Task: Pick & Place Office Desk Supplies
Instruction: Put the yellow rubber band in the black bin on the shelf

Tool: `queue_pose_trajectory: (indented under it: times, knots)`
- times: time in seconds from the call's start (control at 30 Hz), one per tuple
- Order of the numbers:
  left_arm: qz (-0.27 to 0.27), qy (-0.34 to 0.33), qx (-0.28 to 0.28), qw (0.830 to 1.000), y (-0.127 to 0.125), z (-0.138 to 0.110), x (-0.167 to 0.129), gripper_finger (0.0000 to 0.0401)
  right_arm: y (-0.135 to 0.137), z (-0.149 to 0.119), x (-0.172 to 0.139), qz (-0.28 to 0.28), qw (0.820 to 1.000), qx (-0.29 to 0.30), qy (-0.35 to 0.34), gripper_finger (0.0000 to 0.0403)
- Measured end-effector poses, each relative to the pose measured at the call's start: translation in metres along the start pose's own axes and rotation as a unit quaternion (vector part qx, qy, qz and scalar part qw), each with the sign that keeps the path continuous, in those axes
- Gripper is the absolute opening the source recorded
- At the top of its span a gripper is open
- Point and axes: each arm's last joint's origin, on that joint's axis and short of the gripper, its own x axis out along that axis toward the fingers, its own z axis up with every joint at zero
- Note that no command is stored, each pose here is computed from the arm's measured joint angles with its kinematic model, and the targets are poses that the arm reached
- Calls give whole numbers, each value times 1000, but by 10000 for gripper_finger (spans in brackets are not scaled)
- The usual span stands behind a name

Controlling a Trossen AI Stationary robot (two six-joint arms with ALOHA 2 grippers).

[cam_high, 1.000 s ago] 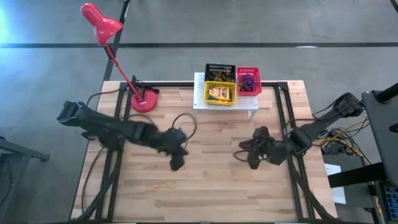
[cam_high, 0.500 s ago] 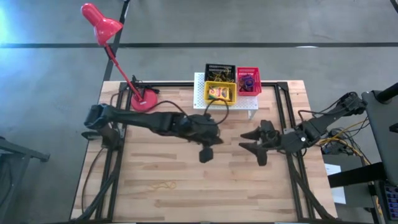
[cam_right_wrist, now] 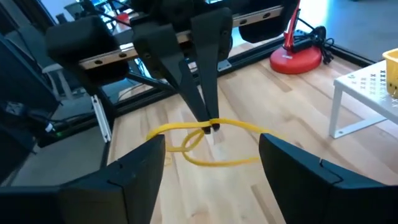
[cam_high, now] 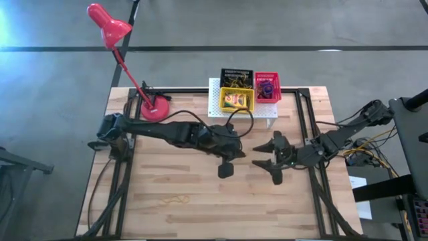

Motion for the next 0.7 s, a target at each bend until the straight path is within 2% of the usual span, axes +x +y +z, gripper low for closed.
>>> queue_pose_trajectory:
  times: [0.17,0.33,0.43,0.57,0.7]
  knots:
    - [9,16,6,1000,1,-3,0,1,0,0,0,4,1000,-8,2,251]
    - [54,54,21,997,4,-11,-1,1,-3,7,-3,21,1000,3,0,256]
    - [75,62,24,995,5,-14,0,1,-9,7,6,6,1000,-11,8,255]
    - [77,62,32,995,6,-15,1,1,-18,4,24,-21,999,-41,24,250]
    - [76,62,34,995,4,-16,1,1,-24,3,36,-6,997,-60,50,241]
